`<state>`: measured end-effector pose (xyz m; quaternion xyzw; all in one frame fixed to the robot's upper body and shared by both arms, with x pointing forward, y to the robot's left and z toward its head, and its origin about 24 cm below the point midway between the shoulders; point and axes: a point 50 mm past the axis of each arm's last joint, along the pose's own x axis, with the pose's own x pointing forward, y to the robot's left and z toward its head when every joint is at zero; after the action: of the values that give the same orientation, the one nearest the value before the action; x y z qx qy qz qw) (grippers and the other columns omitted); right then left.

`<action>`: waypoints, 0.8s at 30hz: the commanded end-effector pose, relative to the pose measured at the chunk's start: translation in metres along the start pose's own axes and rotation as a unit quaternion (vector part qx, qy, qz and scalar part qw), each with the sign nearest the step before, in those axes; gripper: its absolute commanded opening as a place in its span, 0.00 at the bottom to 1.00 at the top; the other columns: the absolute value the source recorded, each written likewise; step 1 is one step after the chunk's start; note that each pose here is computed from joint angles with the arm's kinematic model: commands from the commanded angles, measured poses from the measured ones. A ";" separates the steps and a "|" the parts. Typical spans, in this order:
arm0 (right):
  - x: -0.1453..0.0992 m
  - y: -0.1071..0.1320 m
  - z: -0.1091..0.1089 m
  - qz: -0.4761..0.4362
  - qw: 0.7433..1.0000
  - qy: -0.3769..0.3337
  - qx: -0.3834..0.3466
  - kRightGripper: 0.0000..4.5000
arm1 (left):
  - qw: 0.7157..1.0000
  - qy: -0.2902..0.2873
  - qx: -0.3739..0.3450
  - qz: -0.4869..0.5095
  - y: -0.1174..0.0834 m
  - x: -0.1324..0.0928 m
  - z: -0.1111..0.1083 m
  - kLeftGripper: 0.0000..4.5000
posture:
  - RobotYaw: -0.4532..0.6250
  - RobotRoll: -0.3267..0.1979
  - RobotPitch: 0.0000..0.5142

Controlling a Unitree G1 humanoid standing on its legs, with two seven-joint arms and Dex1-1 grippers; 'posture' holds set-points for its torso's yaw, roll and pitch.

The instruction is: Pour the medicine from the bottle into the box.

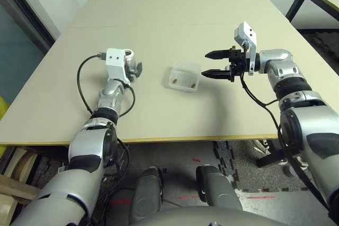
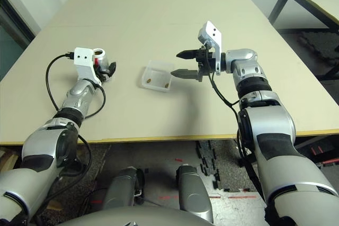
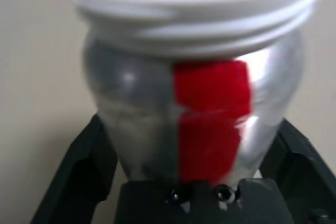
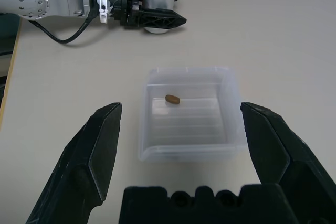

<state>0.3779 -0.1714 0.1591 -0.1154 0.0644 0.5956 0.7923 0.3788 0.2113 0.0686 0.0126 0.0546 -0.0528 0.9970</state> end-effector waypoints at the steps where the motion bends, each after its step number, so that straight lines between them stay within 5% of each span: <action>1: 0.001 -0.001 0.003 0.000 1.000 0.001 -0.005 1.00 | 1.000 0.006 -0.003 -0.001 0.000 -0.002 -0.005 0.99 | 0.30 0.62 0.15; 24: 0.001 0.001 -0.004 -0.001 1.000 0.002 0.005 1.00 | 0.998 -0.046 0.013 -0.051 0.001 -0.033 -0.006 0.99 | 0.30 0.62 0.17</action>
<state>0.3779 -0.1711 0.1570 -0.1115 0.0680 0.5954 0.7927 0.3496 0.2193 0.0688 0.0271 0.0016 -0.1006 0.9946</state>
